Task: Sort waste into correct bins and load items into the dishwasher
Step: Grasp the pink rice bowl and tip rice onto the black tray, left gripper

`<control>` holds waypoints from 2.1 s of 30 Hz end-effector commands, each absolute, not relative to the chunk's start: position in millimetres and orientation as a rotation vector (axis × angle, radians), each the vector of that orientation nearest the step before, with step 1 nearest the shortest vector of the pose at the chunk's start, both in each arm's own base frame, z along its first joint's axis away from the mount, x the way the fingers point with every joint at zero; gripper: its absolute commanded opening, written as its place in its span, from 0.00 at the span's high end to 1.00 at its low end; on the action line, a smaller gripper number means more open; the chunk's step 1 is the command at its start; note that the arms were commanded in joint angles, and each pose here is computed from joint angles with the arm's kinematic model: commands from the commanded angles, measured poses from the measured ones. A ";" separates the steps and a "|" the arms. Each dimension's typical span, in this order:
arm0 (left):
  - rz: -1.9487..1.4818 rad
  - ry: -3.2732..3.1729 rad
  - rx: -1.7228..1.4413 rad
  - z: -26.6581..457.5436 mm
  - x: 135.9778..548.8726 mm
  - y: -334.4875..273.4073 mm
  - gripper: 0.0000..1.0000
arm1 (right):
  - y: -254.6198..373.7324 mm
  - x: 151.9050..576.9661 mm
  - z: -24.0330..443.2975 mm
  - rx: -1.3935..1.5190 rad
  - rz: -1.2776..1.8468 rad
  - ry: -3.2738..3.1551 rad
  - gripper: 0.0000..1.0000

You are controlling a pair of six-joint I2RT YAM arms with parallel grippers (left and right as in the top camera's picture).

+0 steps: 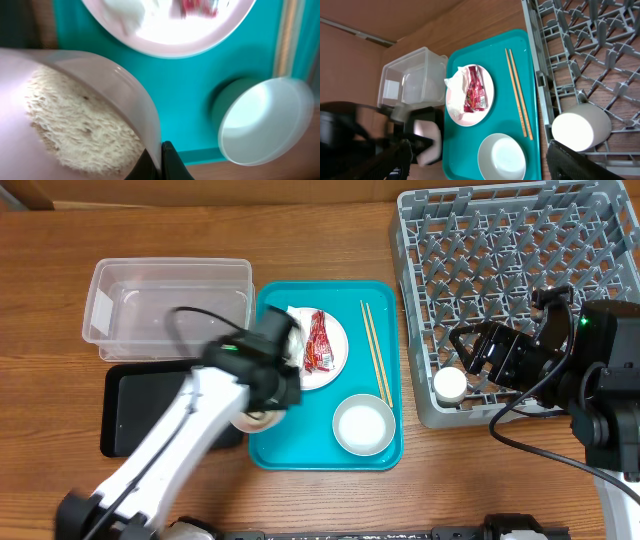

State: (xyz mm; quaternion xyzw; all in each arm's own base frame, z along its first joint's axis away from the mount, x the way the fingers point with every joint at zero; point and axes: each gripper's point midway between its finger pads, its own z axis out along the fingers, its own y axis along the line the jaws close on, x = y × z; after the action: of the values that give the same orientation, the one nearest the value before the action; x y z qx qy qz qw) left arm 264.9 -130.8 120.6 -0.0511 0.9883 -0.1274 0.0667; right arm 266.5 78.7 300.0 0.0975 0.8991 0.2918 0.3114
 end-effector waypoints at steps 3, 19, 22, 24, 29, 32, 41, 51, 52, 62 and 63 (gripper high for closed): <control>-1.061 2.756 -0.164 176.4 281.6 -107.0 0.96 | 78.7 267.2 309.1 0.234 0.769 2.347 0.13; -1.760 2.282 -0.454 179.5 291.3 -22.1 0.96 | 78.7 267.1 309.0 0.235 0.769 2.347 0.13; -1.754 2.290 -0.399 167.3 292.4 -20.5 0.96 | 78.7 267.1 309.0 0.234 0.769 2.347 0.13; -1.747 2.324 -0.394 155.6 292.2 -19.0 0.96 | 78.7 267.2 309.1 0.235 0.769 2.347 0.13; -1.723 2.201 -0.177 163.6 291.6 -21.3 0.96 | 78.7 266.8 308.6 0.236 0.769 2.350 0.12; -1.863 2.198 -0.405 173.3 290.4 -24.5 0.96 | 78.7 266.7 308.6 0.236 0.769 2.350 0.12; -1.760 2.157 -0.182 175.9 289.8 -24.8 0.96 | 78.7 266.1 307.9 0.237 0.769 2.354 0.12; -1.797 2.192 -0.189 191.3 281.0 -40.3 0.96 | 78.7 265.5 307.4 0.235 0.768 2.357 0.12; -1.739 2.183 -0.092 190.8 280.7 -40.1 0.96 | 78.7 265.5 307.4 0.235 0.768 2.357 0.12; -1.672 2.394 0.054 204.5 249.7 -73.6 0.96 | 78.8 264.4 306.3 0.238 0.769 2.363 0.12; -1.634 2.443 0.066 203.7 246.9 -78.7 0.96 | 78.7 264.5 306.3 0.238 0.768 2.363 0.12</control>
State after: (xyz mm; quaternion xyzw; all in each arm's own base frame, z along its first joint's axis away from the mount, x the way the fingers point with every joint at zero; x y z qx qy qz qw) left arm 259.8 -61.8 190.7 -0.0196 0.8014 -0.5888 0.1036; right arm 264.1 78.7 297.3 0.0983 0.9019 0.2904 0.3042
